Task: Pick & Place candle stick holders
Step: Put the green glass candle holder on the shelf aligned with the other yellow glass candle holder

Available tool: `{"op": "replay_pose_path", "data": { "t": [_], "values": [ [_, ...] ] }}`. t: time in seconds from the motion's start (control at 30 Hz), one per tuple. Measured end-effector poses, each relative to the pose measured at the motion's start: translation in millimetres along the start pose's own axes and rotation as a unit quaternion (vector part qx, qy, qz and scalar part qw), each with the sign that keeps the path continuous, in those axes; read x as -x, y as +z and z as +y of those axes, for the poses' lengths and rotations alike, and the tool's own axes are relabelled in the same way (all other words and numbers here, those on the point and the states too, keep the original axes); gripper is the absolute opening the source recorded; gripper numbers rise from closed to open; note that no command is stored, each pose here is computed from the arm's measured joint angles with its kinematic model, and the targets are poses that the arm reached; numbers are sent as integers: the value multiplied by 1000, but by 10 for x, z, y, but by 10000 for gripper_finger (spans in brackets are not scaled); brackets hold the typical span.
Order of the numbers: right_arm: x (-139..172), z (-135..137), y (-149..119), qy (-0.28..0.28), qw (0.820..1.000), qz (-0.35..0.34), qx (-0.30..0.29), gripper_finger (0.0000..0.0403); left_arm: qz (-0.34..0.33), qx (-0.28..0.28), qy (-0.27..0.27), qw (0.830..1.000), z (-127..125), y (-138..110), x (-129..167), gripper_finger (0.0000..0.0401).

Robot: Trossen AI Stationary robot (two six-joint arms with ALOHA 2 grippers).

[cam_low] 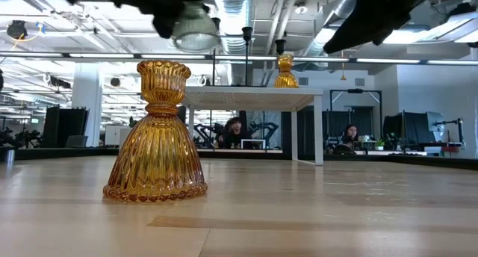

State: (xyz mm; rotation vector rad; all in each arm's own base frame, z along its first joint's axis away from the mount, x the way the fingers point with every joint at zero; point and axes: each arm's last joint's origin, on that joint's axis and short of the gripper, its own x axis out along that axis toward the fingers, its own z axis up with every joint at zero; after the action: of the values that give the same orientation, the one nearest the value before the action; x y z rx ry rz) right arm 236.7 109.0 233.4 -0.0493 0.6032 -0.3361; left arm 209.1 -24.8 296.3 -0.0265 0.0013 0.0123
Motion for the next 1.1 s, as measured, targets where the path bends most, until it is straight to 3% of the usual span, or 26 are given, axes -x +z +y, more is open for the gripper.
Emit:
{"op": "replay_pose_path", "data": {
  "t": [0.1, 0.2, 0.3, 0.5, 0.83, 1.1],
  "values": [
    [61, 46, -24, -6, 1000, -9, 11, 0, 5, 0, 33, 999, 232, 112, -76, 138],
    [96, 78, -40, -7, 1000, -15, 17, 0, 8, 3, 33, 999, 459, 186, -191, 138],
    [114, 93, -47, -10, 1000, -19, 21, 0, 22, 7, 24, 999, 670, 201, -355, 138],
    [113, 89, -53, -11, 1000, -16, 23, 0, 44, 14, 62, 997, 1019, 216, -676, 138],
    [112, 69, -81, -22, 999, -6, 36, 0, 44, 13, 98, 994, 1335, 298, -947, 138],
    [112, 61, -90, -29, 999, -4, 41, 0, 58, -14, 165, 985, 1417, 234, -976, 138]
  ]
}}
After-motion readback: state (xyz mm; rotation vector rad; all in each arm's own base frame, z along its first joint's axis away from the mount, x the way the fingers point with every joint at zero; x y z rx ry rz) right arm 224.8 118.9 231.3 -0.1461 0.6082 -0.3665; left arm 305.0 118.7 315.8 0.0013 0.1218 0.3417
